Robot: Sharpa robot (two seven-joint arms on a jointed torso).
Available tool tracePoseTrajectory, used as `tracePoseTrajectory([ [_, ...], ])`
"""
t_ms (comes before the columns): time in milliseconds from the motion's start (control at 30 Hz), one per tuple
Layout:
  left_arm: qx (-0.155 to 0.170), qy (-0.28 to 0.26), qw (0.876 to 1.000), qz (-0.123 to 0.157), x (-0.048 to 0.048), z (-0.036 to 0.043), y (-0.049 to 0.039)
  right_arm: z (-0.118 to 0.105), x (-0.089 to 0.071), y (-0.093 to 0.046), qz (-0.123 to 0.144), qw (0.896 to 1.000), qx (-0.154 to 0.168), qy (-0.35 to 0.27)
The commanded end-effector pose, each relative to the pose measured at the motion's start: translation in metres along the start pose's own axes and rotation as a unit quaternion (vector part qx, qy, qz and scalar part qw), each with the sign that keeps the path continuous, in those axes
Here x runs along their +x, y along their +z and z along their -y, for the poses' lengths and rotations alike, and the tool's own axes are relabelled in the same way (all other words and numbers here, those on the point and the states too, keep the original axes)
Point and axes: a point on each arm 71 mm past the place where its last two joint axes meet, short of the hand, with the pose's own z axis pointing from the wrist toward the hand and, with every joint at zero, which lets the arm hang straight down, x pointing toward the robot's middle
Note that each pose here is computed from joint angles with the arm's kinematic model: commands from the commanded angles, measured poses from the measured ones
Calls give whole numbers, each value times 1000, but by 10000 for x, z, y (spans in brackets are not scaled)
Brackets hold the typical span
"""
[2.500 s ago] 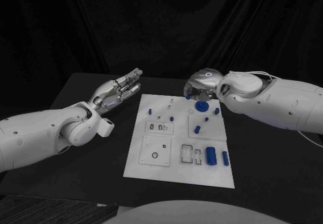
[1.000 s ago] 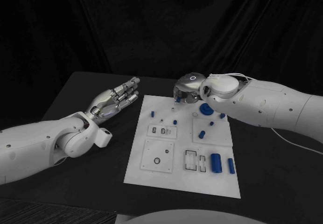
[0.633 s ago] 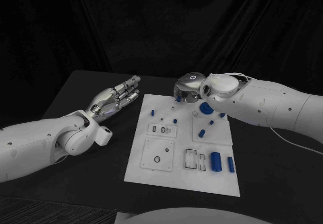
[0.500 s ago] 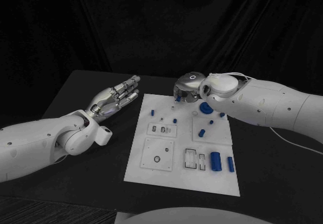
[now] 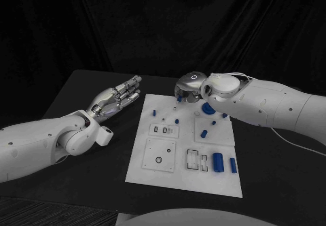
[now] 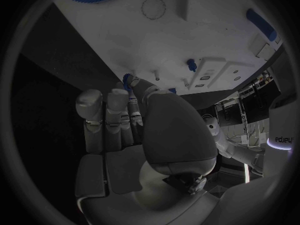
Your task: Assemble the parts on the task board
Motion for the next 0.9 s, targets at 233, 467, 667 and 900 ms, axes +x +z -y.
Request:
tracePoseTrajectory([
  [233, 65, -6, 998, -6, 6, 89, -1, -22, 45, 9, -7, 1000, 6, -2],
  [467, 63, -6, 998, -7, 6, 82, 7, -52, 51, 14, -13, 1000, 3, 0],
  [667, 60, -6, 998, -8, 1, 72, 15, -72, 66, 14, -16, 1000, 2, 1],
  [900, 58, -6, 998, -8, -6, 63, 23, -90, 87, 10, -18, 1000, -1, 3],
])
